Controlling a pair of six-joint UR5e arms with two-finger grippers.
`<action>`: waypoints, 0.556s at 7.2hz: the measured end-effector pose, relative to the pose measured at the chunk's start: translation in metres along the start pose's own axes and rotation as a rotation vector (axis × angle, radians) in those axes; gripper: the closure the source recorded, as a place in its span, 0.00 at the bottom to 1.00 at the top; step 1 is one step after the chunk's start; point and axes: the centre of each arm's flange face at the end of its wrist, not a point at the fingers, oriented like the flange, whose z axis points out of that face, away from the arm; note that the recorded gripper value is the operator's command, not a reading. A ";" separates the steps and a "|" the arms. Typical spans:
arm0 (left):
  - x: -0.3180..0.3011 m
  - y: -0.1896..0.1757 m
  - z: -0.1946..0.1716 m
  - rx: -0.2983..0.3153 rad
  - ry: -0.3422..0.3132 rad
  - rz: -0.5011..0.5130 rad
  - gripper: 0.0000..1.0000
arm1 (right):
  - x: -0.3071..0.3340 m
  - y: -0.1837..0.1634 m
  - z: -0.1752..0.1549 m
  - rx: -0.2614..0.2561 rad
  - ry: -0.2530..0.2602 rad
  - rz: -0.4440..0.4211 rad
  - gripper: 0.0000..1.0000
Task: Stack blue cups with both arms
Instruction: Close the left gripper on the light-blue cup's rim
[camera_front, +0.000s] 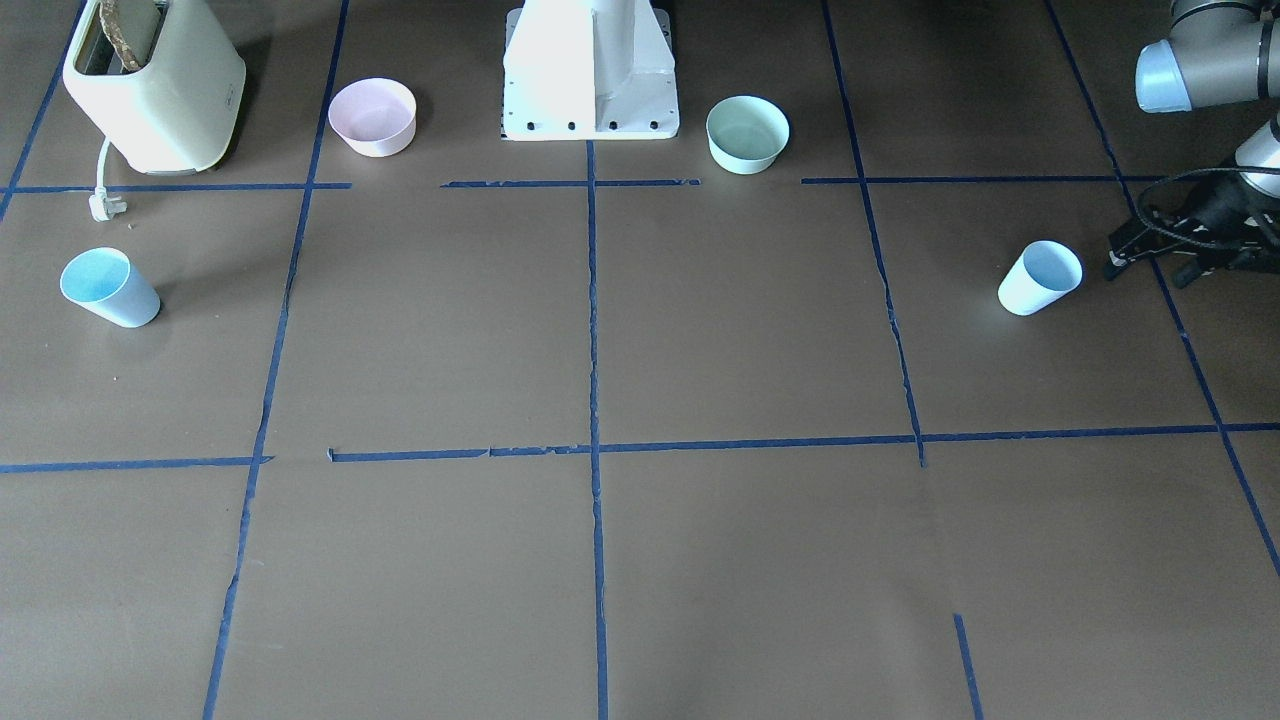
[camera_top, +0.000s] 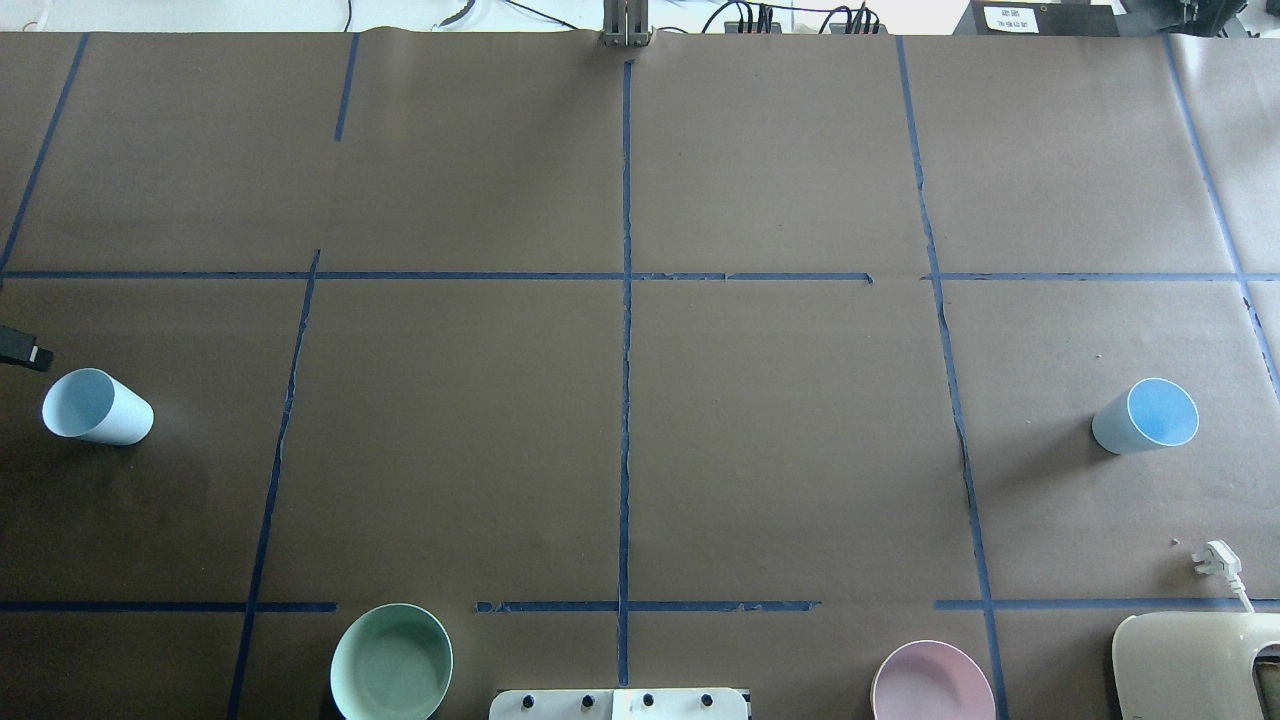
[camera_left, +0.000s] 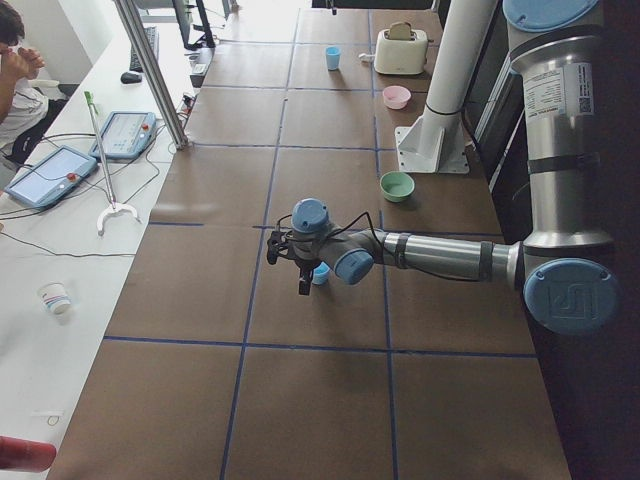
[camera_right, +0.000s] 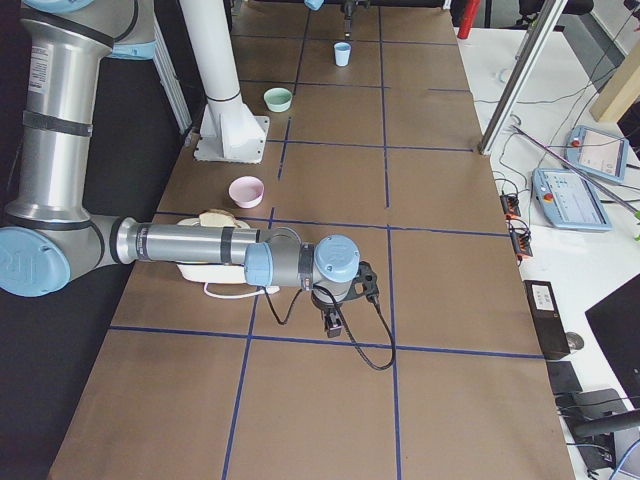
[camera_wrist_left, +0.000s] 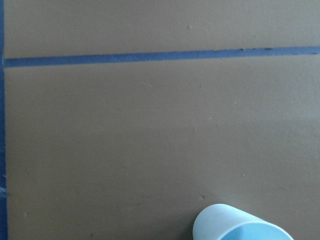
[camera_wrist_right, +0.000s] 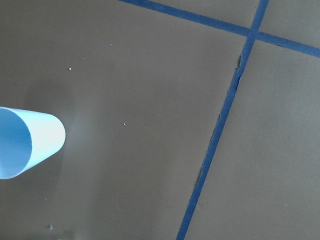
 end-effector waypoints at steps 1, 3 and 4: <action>0.006 0.005 0.010 -0.021 -0.003 0.000 0.00 | 0.000 0.000 0.000 0.000 0.000 0.000 0.00; 0.013 0.013 0.029 -0.045 -0.029 0.005 0.63 | 0.000 0.000 0.000 0.000 -0.001 0.000 0.00; 0.014 0.015 0.034 -0.051 -0.038 0.006 0.93 | 0.000 0.000 0.000 0.000 -0.001 0.001 0.00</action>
